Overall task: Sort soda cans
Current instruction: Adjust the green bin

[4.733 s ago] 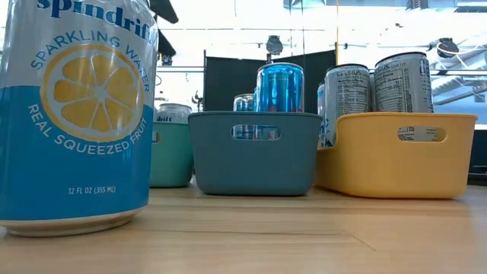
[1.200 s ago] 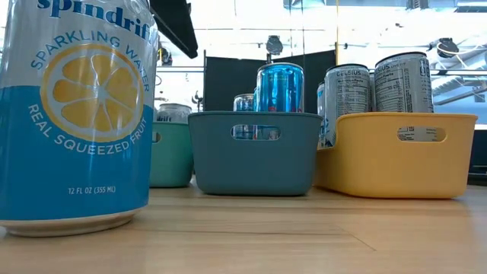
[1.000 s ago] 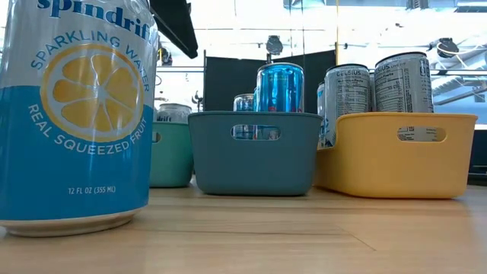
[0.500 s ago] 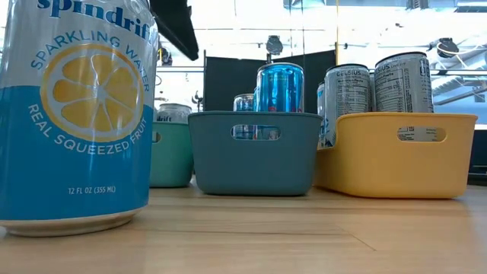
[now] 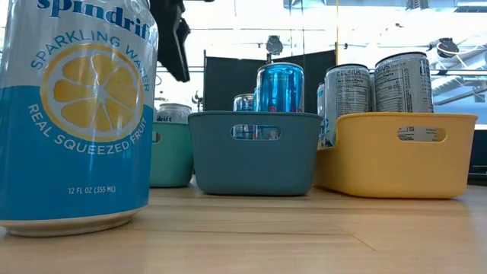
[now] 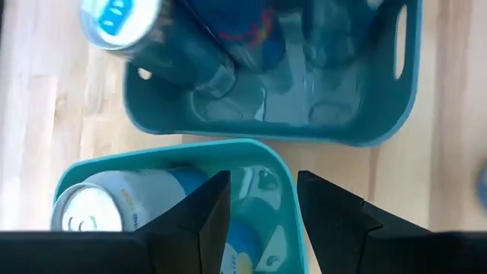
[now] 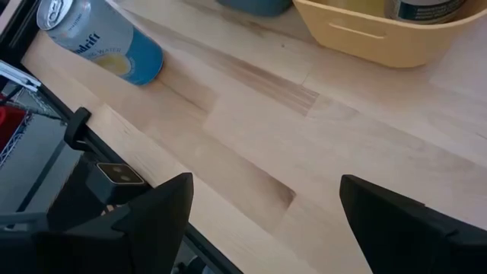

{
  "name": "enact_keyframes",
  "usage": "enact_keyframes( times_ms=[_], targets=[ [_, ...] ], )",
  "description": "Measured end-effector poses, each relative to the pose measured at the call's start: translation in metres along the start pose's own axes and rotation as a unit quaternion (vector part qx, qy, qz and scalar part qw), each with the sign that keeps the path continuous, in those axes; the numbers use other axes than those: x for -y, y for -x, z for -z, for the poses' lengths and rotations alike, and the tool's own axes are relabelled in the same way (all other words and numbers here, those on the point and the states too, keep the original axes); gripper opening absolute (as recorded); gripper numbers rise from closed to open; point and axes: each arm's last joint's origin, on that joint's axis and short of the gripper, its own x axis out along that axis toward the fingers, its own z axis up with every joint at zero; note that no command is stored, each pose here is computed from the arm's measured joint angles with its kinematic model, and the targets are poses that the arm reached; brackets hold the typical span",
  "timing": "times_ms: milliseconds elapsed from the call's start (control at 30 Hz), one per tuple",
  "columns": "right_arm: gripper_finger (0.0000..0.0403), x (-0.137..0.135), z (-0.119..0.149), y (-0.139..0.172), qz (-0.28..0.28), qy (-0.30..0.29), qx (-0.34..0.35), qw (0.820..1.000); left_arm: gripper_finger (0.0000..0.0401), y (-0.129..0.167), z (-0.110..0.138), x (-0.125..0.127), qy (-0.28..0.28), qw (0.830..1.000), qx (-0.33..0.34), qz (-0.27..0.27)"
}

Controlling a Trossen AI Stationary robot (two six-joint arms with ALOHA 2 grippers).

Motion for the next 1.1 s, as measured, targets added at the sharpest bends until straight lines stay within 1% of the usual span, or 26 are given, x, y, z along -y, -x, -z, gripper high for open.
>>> enact_keyframes(
  times_ms=[133,200,267,400,467,667,833,933,1100],
  targets=[
    [0.0322,0.000,0.000,0.000,-0.001,-0.002,-0.001,1.000,0.0164,-0.018,0.002,0.014,-0.044,0.999,-0.032,-0.005],
    [0.0322,-0.001,0.000,0.000,-0.003,-0.004,-0.002,1.000,0.0164,-0.028,0.006,0.021,-0.056,0.997,-0.054,-0.019],
    [0.0322,-0.001,0.001,0.000,-0.005,-0.005,-0.003,1.000,0.0164,-0.035,0.010,0.024,-0.056,0.995,-0.076,-0.039],
    [0.0322,-0.001,0.001,0.000,-0.006,-0.006,-0.003,1.000,0.0164,-0.047,0.016,0.031,-0.044,0.991,-0.112,-0.053],
    [0.0322,-0.001,0.001,0.000,-0.006,-0.006,-0.003,1.000,0.0164,-0.051,0.016,0.034,-0.038,0.991,-0.115,-0.055],
    [0.0322,-0.001,0.001,0.000,-0.005,-0.004,-0.003,1.000,0.0163,-0.062,0.018,0.039,-0.042,0.989,-0.128,-0.060],
    [0.0322,-0.001,0.001,0.000,-0.006,-0.004,-0.003,1.000,0.0162,-0.062,0.018,0.039,-0.042,0.989,-0.128,-0.061],
    [0.0322,-0.001,0.001,0.000,-0.006,-0.004,-0.003,1.000,0.0145,-0.062,0.018,0.038,-0.043,0.989,-0.129,-0.065],
    [0.0322,-0.001,0.001,0.000,-0.006,-0.005,-0.003,1.000,0.0080,-0.062,0.019,0.038,-0.039,0.988,-0.132,-0.067]
  ],
)
